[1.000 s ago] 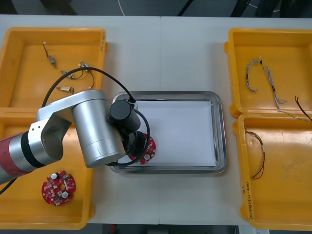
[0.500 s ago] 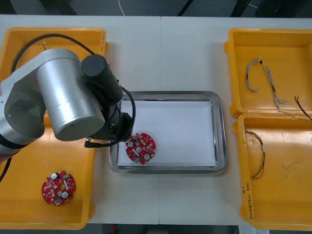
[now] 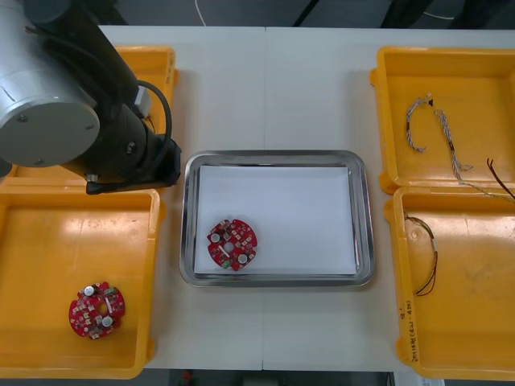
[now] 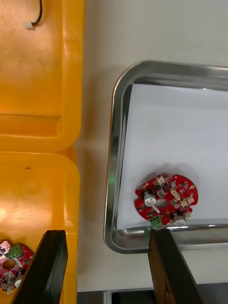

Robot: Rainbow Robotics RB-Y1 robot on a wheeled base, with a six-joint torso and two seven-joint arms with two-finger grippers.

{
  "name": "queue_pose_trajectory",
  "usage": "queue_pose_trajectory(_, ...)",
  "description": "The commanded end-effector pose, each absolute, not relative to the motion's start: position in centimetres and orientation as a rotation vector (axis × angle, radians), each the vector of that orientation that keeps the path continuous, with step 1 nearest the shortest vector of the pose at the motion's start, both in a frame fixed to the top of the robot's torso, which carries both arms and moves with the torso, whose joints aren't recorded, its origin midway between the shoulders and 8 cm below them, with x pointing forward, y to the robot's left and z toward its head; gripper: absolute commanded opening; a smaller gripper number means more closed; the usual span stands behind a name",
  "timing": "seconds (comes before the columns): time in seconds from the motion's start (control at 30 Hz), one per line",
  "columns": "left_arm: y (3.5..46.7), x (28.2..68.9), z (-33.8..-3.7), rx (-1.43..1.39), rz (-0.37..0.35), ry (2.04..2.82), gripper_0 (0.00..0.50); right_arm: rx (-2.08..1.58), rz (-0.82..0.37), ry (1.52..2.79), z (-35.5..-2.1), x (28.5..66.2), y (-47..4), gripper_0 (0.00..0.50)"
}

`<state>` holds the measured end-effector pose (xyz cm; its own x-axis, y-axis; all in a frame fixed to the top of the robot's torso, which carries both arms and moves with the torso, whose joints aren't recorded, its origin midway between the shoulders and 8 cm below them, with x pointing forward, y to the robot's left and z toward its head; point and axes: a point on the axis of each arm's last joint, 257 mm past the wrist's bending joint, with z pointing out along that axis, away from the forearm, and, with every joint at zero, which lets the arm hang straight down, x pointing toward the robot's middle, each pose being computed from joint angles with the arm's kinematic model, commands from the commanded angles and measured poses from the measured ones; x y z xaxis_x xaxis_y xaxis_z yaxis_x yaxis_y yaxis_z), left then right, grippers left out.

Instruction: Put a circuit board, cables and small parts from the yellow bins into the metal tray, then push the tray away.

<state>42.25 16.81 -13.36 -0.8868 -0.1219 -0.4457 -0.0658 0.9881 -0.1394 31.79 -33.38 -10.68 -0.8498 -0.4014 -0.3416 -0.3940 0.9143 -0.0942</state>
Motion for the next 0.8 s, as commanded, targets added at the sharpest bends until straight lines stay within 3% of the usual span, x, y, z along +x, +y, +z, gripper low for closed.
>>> queue_pose_trajectory(0.03, 19.5, 44.2, -9.7, -0.036, -0.108, 2.590, 0.500, -0.704, -0.068, 2.667, -9.0, 32.2, -32.8, 0.000)
queue_pose_trajectory(0.27, 23.8, 46.6, -8.0, -0.117, -0.105, 2.577, 0.500, -0.872, -0.048, 2.614, -8.0, 32.6, -29.8, 0.000)
queue_pose_trajectory(0.8, 33.9, 50.3, -7.4, -0.241, 0.076, 2.581, 0.500, -1.255, -0.118, 2.414, -8.5, 35.2, -20.9, 0.000)
